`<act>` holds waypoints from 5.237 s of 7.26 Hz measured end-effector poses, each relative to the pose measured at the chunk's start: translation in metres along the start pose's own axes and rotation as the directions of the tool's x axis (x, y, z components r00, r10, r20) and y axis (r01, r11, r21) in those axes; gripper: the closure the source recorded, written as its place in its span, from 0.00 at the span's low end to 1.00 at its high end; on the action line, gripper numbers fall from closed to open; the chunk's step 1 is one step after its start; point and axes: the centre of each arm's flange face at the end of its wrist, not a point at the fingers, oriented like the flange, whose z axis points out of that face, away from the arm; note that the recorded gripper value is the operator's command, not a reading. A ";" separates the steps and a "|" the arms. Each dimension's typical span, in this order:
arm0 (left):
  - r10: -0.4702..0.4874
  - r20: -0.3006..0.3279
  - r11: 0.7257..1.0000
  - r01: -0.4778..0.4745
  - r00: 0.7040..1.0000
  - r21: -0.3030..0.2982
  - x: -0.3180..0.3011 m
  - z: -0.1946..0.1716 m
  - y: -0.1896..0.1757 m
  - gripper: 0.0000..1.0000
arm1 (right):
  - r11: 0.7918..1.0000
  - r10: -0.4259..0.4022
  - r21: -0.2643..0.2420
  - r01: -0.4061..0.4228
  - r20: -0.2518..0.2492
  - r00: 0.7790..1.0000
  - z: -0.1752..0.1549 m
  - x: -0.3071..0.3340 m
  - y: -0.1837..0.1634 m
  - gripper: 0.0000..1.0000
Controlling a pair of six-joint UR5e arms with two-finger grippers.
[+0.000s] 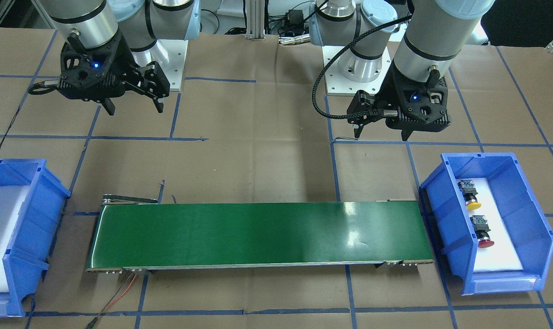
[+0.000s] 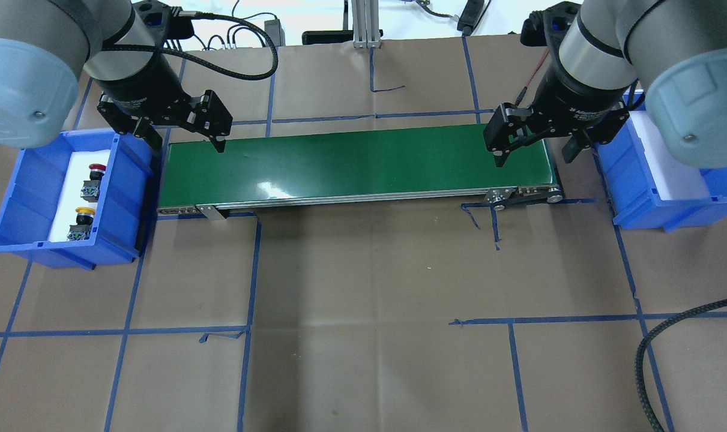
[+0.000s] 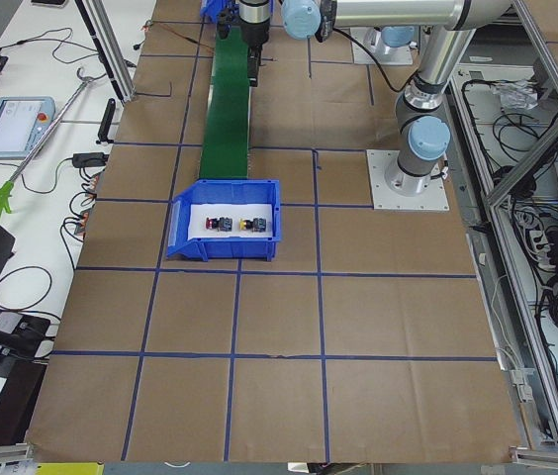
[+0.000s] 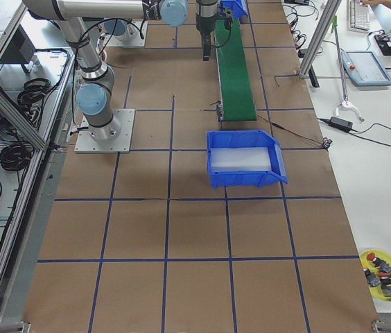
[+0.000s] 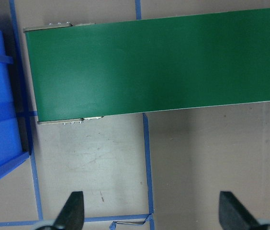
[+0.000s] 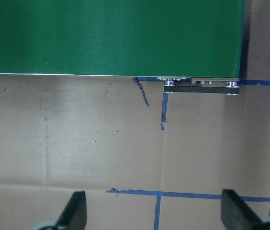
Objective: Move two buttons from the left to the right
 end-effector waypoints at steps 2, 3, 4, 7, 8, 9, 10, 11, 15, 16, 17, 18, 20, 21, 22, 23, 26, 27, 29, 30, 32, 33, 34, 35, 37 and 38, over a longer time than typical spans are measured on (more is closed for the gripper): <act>0.000 0.000 1.000 0.000 1.000 0.000 0.000 0.000 0.000 0.00 | 1.000 0.000 0.000 0.000 -0.001 1.000 0.000 0.000 0.000 0.00; 0.000 -0.001 1.000 0.000 1.000 0.000 0.000 0.000 0.000 0.00 | 1.000 -0.001 0.000 0.001 -0.001 1.000 0.000 0.000 0.000 0.00; 0.000 -0.002 1.000 0.000 1.000 0.000 0.000 0.000 0.000 0.00 | 1.000 -0.001 0.000 0.001 -0.001 1.000 0.000 0.000 0.000 0.00; -0.002 -0.002 1.000 0.002 1.000 0.000 -0.001 0.001 -0.001 0.00 | 1.000 -0.001 0.002 0.001 -0.001 1.000 -0.001 0.000 0.000 0.00; -0.008 -0.002 1.000 0.008 1.000 0.000 -0.006 0.001 -0.002 0.00 | 1.000 -0.001 0.003 0.001 -0.001 1.000 -0.001 0.000 0.000 0.00; -0.026 -0.004 1.000 0.026 1.000 -0.002 -0.018 0.002 -0.004 0.00 | 1.000 -0.002 0.003 0.002 -0.001 1.000 -0.001 0.000 0.000 0.00; -0.051 -0.007 0.999 0.051 0.999 -0.003 -0.039 0.003 -0.007 0.00 | 1.000 -0.002 0.003 0.002 -0.001 1.000 -0.001 0.000 0.000 0.00; -0.070 -0.008 0.998 0.070 0.998 -0.006 -0.066 0.004 -0.009 0.00 | 1.000 -0.002 0.003 0.002 -0.001 1.000 -0.001 0.000 0.000 0.00; -0.047 -0.005 0.999 0.047 0.999 -0.025 -0.218 0.011 0.004 0.00 | 1.000 -0.002 0.002 0.002 -0.001 1.000 -0.001 0.000 0.000 0.00; -0.054 -0.009 0.998 0.054 0.998 -0.034 -0.259 0.015 0.016 0.00 | 1.000 -0.002 0.001 0.002 -0.001 1.000 -0.001 0.000 0.000 0.00; -0.067 -0.018 0.997 0.066 0.998 -0.044 -0.296 0.023 0.031 0.00 | 1.000 -0.002 0.002 0.002 -0.001 1.000 -0.001 0.000 0.000 0.00; -0.078 -0.028 0.996 0.077 0.997 -0.053 -0.327 0.032 0.045 0.00 | 1.000 -0.002 0.002 0.002 -0.001 1.000 -0.001 0.000 0.000 0.00; -0.095 -0.048 0.993 0.092 0.994 -0.072 -0.349 0.050 0.058 0.00 | 1.000 -0.003 0.002 0.003 -0.001 1.000 -0.001 0.000 0.000 0.00; -0.096 -0.051 0.993 0.092 0.994 -0.070 -0.351 0.061 0.058 0.00 | 1.000 -0.003 0.002 0.003 -0.001 1.000 -0.001 0.000 0.000 0.00; -0.092 -0.044 0.994 0.089 0.995 -0.060 -0.351 0.072 0.056 0.00 | 1.000 -0.002 0.002 0.002 -0.001 1.000 -0.001 0.000 0.000 0.00; -0.083 -0.032 0.996 0.081 0.996 -0.044 -0.347 0.088 0.054 0.00 | 1.000 -0.002 0.002 0.002 -0.001 1.000 -0.001 0.000 0.000 0.00; -0.058 0.006 0.998 0.058 0.998 0.008 -0.338 0.149 0.046 0.00 | 1.000 -0.003 0.003 0.003 -0.001 1.000 -0.001 0.000 0.000 0.00; -0.056 0.009 0.998 0.056 0.998 0.014 -0.339 0.171 0.043 0.00 | 1.000 -0.003 0.003 0.003 -0.001 1.000 -0.001 0.000 0.000 0.00; -0.051 -0.002 0.999 0.051 0.999 0.005 -0.342 0.207 0.036 0.00 | 1.000 -0.003 0.007 0.003 -0.001 1.000 -0.001 0.000 -0.001 0.00; -0.050 -0.009 0.999 0.050 0.999 0.008 -0.341 0.220 0.035 0.00 | 1.000 -0.003 0.015 0.003 -0.001 1.000 -0.002 0.000 -0.003 0.00; -0.050 -0.015 0.999 0.050 0.999 0.018 -0.339 0.246 0.037 0.00 | 1.000 -0.005 0.012 0.005 0.000 1.000 0.003 0.000 -0.007 0.00; -0.050 -0.018 0.999 0.051 0.999 0.015 -0.339 0.252 0.038 0.00 | 1.000 -0.005 0.005 0.005 0.001 1.000 0.006 0.000 -0.009 0.00; -0.051 -0.021 0.999 0.051 0.998 0.011 -0.339 0.257 0.038 0.01 | 1.000 -0.006 0.001 0.006 0.001 1.000 0.007 0.000 -0.009 0.00; -0.052 -0.023 0.999 0.052 0.998 0.007 -0.340 0.261 0.038 0.10 | 1.000 -0.009 -0.005 0.009 0.000 1.000 0.008 0.001 -0.009 0.00; -0.055 -0.029 0.999 0.055 0.998 -0.001 -0.342 0.268 0.038 0.57 | 1.000 -0.010 -0.005 0.010 0.001 1.000 0.006 0.002 -0.008 0.00; -0.057 -0.029 0.998 0.057 0.998 -0.003 -0.342 0.269 0.038 0.77 | 1.000 -0.009 0.001 0.009 0.001 1.000 0.003 0.003 -0.008 0.00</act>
